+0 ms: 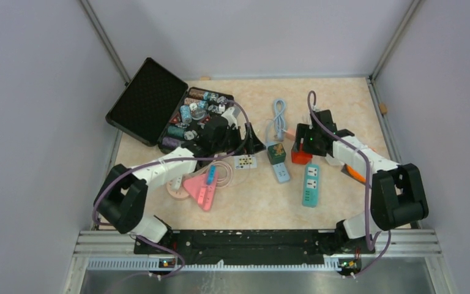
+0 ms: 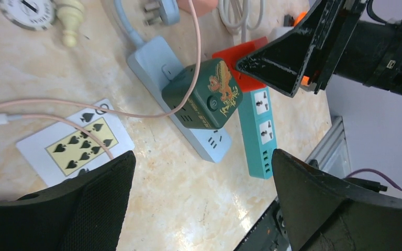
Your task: Pull the plug off the socket
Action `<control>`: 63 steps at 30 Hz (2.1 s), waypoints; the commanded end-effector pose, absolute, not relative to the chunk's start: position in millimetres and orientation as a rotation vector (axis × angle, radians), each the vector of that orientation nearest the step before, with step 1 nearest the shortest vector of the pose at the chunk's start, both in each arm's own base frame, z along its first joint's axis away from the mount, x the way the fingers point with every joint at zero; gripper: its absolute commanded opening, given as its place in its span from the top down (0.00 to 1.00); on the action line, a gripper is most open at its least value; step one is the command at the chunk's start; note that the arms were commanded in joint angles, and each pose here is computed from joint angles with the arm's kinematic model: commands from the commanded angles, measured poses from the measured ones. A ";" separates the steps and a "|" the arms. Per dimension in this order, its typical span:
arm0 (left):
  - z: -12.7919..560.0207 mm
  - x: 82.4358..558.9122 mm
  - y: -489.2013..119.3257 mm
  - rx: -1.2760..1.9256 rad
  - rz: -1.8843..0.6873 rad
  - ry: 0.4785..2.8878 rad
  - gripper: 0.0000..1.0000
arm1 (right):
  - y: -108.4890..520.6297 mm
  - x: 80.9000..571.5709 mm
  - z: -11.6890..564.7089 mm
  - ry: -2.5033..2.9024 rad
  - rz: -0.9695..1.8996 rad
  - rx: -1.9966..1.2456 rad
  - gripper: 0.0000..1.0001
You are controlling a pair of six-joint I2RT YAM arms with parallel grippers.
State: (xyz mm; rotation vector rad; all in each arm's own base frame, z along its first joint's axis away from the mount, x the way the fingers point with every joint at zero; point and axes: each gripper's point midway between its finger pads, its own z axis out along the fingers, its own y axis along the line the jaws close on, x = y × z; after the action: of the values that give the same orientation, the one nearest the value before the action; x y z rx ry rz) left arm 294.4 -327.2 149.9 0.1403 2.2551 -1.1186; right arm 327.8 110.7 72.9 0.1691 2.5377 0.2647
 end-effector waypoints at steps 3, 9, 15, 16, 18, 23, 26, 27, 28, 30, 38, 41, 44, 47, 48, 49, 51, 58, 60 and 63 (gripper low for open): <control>174.9 309.3 -292.9 0.084 -0.919 2.142 0.01 | 102.1 344.5 119.3 2.388 0.236 0.157 0.22; 188.9 313.0 -271.4 0.035 -0.810 2.106 0.01 | 98.2 341.2 137.9 2.354 0.228 0.143 0.19; 198.5 315.9 -245.6 -0.049 -0.698 2.071 0.01 | 111.3 334.5 169.0 2.282 0.345 0.090 0.19; 201.1 315.7 -242.5 -0.058 -0.690 2.061 0.01 | 117.2 332.2 174.6 2.269 0.390 0.069 0.19; 205.4 314.9 -236.9 -0.075 -0.675 2.044 0.01 | 130.5 326.6 182.6 2.247 0.488 0.033 0.19; 213.8 313.6 -226.4 -0.110 -0.654 2.004 0.01 | 161.8 312.6 189.7 2.220 0.645 -0.046 0.19; 217.0 315.9 -216.2 -0.155 -0.626 1.984 0.01 | 177.7 307.7 182.5 2.229 0.644 -0.090 0.19; 217.6 315.8 -213.6 -0.168 -0.620 1.980 0.01 | 185.5 305.2 178.3 2.239 0.639 -0.115 0.19; 218.4 316.7 -210.1 -0.181 -0.611 1.973 0.01 | 190.1 304.7 174.8 2.246 0.626 -0.130 0.19; 220.1 317.1 -203.2 -0.205 -0.599 1.963 0.01 | 196.2 306.0 166.9 2.269 0.581 -0.141 0.19; 216.3 312.5 -186.0 -0.235 -0.565 1.948 0.01 | 209.0 319.0 134.9 2.320 0.326 -0.198 0.19; 215.3 312.7 -183.9 -0.233 -0.561 1.945 0.01 | 215.4 319.6 120.7 2.351 0.297 -0.234 0.20; 213.3 313.9 -183.7 -0.232 -0.561 1.951 0.01 | 221.3 319.1 110.9 2.373 0.273 -0.262 0.21; 211.4 314.6 -185.8 -0.228 -0.568 1.960 0.01 | 221.8 320.3 104.8 2.386 0.228 -0.252 0.29; 210.2 314.7 -186.9 -0.226 -0.572 1.965 0.01 | 218.6 321.6 102.9 2.390 0.192 -0.227 0.34; 210.0 314.7 -187.5 -0.223 -0.574 1.969 0.01 | 215.2 322.7 101.3 2.394 0.155 -0.190 0.37; 208.4 313.7 -187.8 -0.209 -0.573 1.976 0.01 | 212.8 324.1 98.2 2.395 0.112 -0.150 0.46; 215.9 304.7 -185.6 -0.131 -0.578 1.956 0.01 | 230.3 305.7 94.6 2.415 0.104 -0.027 0.73; 207.9 298.3 -192.9 -0.073 -0.611 1.988 0.01 | 234.3 296.0 91.7 2.421 0.104 0.040 0.74; 187.7 280.5 -207.6 0.010 -0.693 2.087 0.02 | 240.5 278.9 82.0 2.458 0.150 0.130 0.74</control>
State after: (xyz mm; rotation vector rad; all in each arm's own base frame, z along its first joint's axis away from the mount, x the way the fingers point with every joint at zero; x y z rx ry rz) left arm 301.1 -190.3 203.7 -0.1259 2.0086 -0.5890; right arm 294.4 226.1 81.6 -0.0548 2.4424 0.0863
